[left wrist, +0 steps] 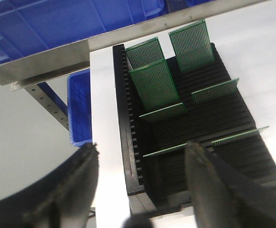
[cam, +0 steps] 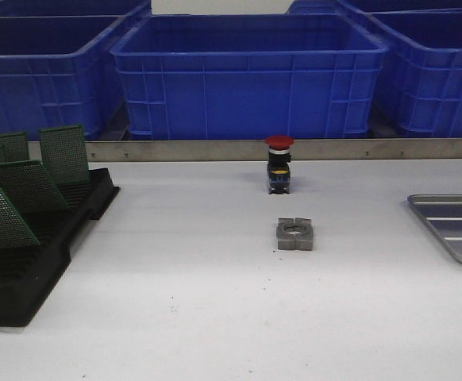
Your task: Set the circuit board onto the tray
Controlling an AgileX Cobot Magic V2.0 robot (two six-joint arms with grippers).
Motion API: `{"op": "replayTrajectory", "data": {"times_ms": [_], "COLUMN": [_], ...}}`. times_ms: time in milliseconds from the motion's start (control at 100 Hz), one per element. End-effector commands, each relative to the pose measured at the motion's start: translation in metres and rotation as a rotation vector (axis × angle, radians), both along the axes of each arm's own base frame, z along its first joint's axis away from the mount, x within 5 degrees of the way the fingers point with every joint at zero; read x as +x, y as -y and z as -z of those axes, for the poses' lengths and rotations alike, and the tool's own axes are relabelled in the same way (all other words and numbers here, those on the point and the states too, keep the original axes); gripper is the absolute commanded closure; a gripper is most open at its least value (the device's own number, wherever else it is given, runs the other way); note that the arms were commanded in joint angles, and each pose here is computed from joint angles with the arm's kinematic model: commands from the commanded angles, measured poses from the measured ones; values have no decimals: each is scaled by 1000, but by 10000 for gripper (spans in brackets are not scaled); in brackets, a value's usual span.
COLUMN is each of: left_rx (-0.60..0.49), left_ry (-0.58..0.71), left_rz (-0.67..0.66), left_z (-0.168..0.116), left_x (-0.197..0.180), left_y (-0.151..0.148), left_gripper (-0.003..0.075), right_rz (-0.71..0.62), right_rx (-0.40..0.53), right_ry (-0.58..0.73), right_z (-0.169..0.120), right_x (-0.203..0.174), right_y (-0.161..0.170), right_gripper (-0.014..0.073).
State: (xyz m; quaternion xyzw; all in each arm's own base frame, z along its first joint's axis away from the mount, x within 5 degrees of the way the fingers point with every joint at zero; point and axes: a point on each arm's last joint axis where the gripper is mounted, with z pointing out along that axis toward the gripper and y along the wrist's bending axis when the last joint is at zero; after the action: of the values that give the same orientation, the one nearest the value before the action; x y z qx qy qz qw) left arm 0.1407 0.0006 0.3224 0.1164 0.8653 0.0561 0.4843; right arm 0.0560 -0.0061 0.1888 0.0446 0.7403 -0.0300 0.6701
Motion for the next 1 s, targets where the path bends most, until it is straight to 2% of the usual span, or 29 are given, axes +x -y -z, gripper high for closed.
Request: {"op": "replayTrajectory", "data": {"times_ms": [0, 110, 140, 290, 380, 700, 990], "left_rx": [77, 194, 209, 427, 517, 489, 446], "left_ry": [33, -27, -45, -64, -80, -231, -375], "left_rz": [75, 253, 318, 696, 826, 954, 991], "left_z": [-14, -13, -11, -2, 7, 49, 93], "left_x": [16, 33, 38, 59, 71, 115, 139], "left_y": [2, 10, 14, 36, 46, 69, 74], "left_gripper": [239, 244, 244, 244, 244, 244, 263], "right_rz": [-4, -4, -4, -4, -4, -4, -4], "right_rx": [-16, -16, -16, -16, -16, -15, -15], "right_ry": [98, 98, 98, 98, 98, 97, 97], "right_z": [-8, -8, -8, -8, -8, -8, -8], "right_x": [-1, -1, -1, -1, -1, -1, -1], "right_y": [0, 0, 0, 0, 0, 0, 0], "right_gripper": [654, 654, 654, 654, 654, 654, 654]}}
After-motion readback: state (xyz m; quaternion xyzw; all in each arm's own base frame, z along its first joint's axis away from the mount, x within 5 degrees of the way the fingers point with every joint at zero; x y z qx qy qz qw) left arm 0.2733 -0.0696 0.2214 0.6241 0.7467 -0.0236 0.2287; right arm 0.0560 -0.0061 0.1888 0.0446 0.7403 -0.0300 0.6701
